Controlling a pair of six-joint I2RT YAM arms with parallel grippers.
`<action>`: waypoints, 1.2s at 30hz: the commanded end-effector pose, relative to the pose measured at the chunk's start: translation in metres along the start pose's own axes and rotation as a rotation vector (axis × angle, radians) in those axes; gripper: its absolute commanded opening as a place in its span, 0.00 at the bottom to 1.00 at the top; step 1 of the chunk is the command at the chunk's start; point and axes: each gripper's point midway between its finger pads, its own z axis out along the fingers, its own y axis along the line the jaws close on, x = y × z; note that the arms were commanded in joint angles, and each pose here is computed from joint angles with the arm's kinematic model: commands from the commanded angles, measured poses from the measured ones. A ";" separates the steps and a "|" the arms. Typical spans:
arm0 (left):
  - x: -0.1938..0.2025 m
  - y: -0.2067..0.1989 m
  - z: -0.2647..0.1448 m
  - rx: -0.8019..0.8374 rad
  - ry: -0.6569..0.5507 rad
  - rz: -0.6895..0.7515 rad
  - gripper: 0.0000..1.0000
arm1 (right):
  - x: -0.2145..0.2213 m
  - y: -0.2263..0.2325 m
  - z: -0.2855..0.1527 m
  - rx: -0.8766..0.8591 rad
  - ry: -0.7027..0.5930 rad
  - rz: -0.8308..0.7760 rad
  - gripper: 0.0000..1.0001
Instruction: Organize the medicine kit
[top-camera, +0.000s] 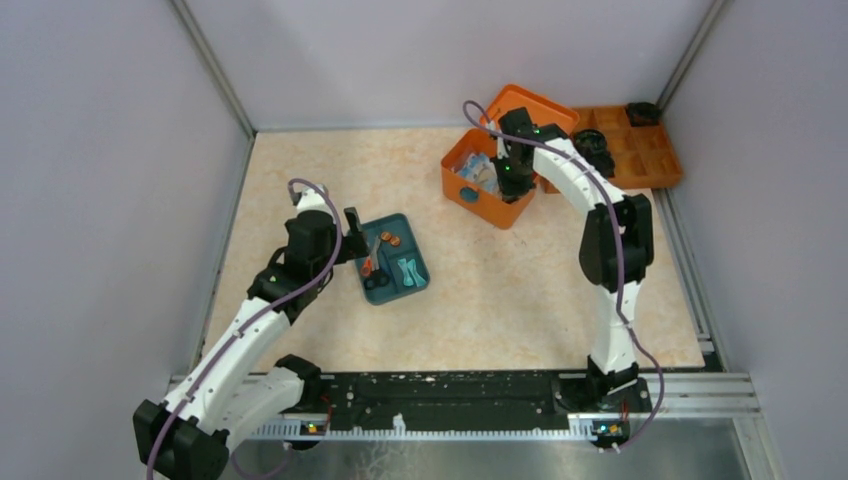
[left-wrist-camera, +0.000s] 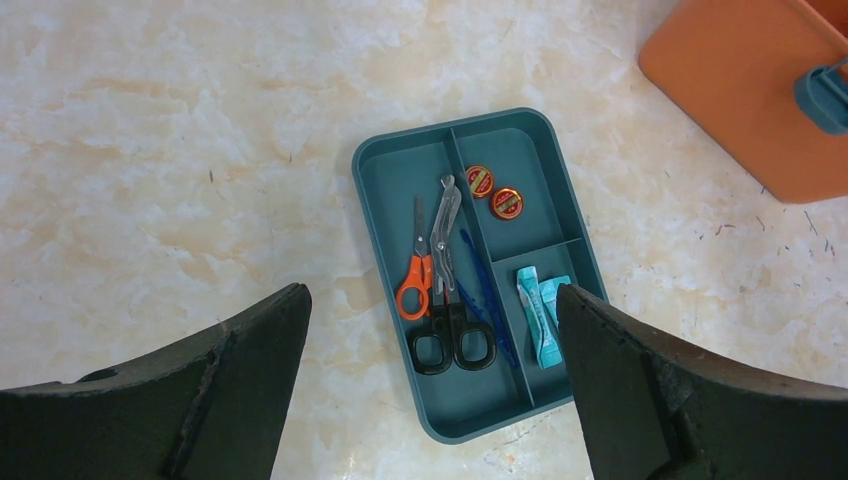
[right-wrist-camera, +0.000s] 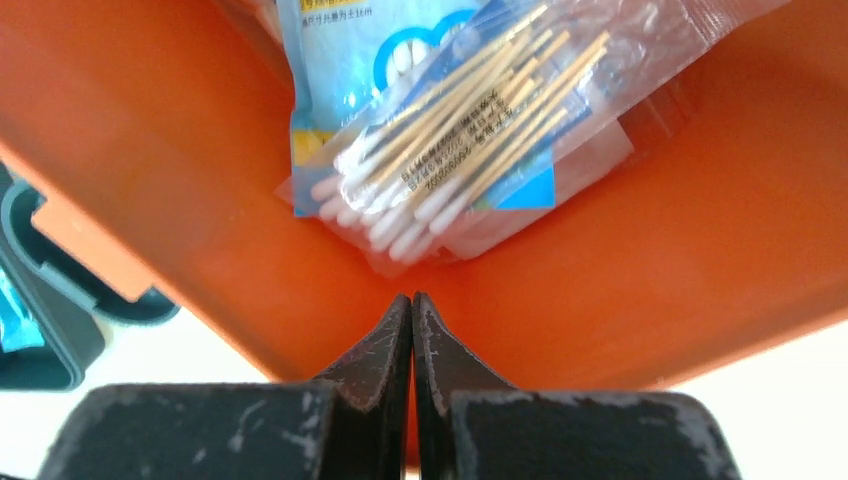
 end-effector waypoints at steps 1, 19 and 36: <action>-0.005 -0.003 0.001 0.017 -0.008 0.000 0.99 | 0.006 0.028 -0.048 -0.057 -0.065 0.018 0.00; -0.005 -0.001 0.001 0.017 -0.008 -0.008 0.99 | 0.087 0.120 -0.085 -0.194 -0.003 -0.054 0.00; -0.023 0.024 -0.019 -0.088 -0.114 -0.111 0.99 | 0.034 0.207 -0.141 -0.419 -0.356 -0.014 0.12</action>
